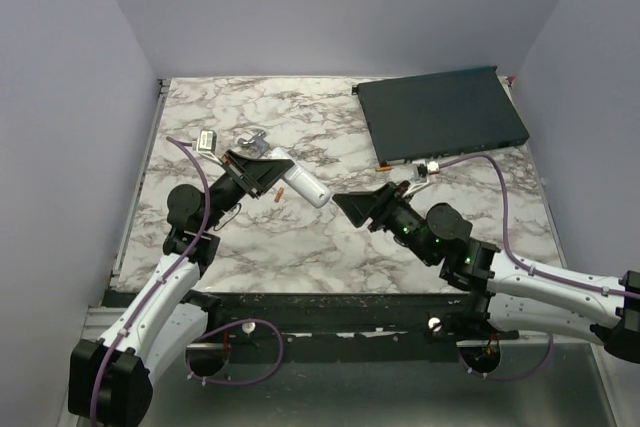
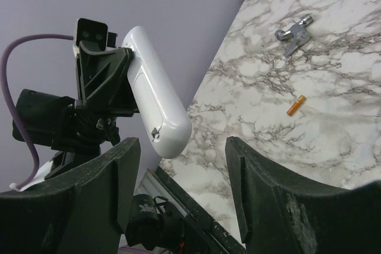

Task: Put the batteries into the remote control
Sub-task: Remove the battery cover from the remote control.

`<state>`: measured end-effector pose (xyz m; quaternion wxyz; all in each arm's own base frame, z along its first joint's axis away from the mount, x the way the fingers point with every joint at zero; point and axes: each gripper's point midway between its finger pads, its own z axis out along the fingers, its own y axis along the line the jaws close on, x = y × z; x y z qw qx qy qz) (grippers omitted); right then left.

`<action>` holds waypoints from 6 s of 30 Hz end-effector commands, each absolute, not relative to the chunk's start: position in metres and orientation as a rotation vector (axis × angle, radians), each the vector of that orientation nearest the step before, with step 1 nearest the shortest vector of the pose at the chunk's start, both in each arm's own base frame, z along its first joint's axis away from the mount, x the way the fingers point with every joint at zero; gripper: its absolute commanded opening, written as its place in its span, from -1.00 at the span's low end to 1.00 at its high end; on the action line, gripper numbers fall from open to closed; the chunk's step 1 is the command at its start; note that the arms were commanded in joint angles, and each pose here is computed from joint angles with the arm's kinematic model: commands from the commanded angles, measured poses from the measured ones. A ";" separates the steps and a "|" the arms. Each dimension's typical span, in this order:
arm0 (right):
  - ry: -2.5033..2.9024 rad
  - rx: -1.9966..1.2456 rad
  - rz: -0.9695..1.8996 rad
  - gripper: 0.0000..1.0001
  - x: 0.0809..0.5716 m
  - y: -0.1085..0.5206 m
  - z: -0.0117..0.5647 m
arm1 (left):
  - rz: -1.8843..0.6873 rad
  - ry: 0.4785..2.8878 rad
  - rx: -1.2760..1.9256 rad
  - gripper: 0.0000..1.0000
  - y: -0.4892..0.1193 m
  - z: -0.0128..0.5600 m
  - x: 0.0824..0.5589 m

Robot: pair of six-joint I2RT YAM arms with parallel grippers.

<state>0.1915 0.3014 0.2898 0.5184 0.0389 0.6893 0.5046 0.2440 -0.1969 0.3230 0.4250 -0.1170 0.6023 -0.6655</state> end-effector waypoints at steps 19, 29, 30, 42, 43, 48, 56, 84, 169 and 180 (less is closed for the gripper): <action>1.657 0.078 1.326 0.21 0.196 0.321 0.286 | -1.672 1.463 -0.302 -1.00 -0.193 0.333 0.244; 1.669 0.100 1.320 0.15 0.202 0.321 0.281 | -1.674 1.467 -0.299 -1.00 -0.194 0.332 0.244; 1.671 0.099 1.320 0.15 0.202 0.322 0.281 | -1.674 1.466 -0.298 -1.00 -0.194 0.332 0.243; 1.680 0.061 1.346 0.15 0.199 0.330 0.280 | -1.673 1.469 -0.304 -1.00 -0.193 0.330 0.244; 1.682 0.057 1.346 0.15 0.199 0.330 0.280 | -1.671 1.470 -0.305 -1.00 -0.193 0.330 0.244; 1.683 0.069 1.336 0.15 0.200 0.328 0.278 | -1.674 1.470 -0.303 -1.00 -0.194 0.330 0.244; 1.673 0.091 1.304 0.14 0.205 0.323 0.277 | -1.678 1.469 -0.300 -1.00 -0.194 0.331 0.244; 1.613 0.063 1.304 0.20 0.210 0.327 0.286 | -1.684 1.476 -0.308 -1.00 -0.195 0.327 0.244; 0.645 -1.605 0.419 0.04 0.144 0.328 0.277 | -1.723 2.016 -0.088 -1.00 -0.247 0.265 0.239; 0.654 -1.592 0.362 0.02 0.154 0.329 0.274 | -1.733 2.024 -0.060 -1.00 -0.250 0.264 0.236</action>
